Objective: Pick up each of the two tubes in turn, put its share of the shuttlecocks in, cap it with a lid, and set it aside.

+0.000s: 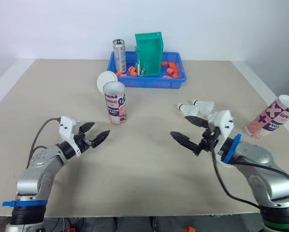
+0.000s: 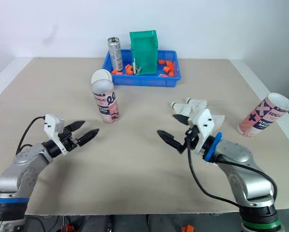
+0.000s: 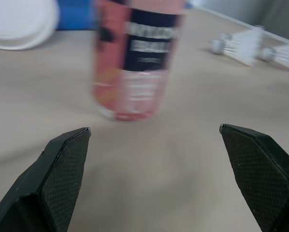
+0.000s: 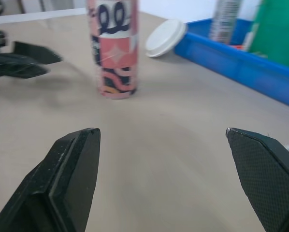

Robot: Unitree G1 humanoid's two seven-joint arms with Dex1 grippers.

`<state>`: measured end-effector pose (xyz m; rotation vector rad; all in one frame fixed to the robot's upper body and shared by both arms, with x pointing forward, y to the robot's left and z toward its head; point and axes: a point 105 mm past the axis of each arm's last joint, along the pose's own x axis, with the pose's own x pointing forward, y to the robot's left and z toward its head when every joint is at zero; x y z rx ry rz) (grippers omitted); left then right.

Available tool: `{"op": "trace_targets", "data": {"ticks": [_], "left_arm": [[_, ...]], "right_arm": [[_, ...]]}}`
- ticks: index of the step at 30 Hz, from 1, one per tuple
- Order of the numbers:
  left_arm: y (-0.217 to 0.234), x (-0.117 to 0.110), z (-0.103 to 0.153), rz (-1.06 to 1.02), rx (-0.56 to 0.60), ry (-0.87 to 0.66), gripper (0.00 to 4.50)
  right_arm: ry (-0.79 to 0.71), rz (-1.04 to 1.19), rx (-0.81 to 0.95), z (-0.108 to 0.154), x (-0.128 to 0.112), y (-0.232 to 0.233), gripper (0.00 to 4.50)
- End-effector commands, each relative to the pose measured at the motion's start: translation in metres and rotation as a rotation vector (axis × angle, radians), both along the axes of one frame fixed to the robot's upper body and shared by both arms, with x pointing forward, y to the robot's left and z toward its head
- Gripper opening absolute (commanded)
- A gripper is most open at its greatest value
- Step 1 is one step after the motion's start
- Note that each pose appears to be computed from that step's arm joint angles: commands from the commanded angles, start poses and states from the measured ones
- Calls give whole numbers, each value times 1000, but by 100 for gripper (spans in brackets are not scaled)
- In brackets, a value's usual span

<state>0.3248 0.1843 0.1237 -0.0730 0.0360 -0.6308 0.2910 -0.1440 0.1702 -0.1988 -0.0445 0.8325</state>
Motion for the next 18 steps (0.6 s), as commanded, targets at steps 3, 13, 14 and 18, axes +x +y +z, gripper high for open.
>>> {"op": "trace_targets", "data": {"ticks": [3,13,14,18], "left_arm": [[0,12,2,-39,71,-84,450],[-9,52,-9,-147,147,-130,450],[-10,55,-9,-153,154,-132,450],[-17,65,-10,-194,159,-133,450]], "right_arm": [[-91,46,14,18,-7,18,446],[-115,151,56,29,-28,48,446],[-114,151,55,29,-28,49,446],[-119,149,54,30,-30,51,446]]}}
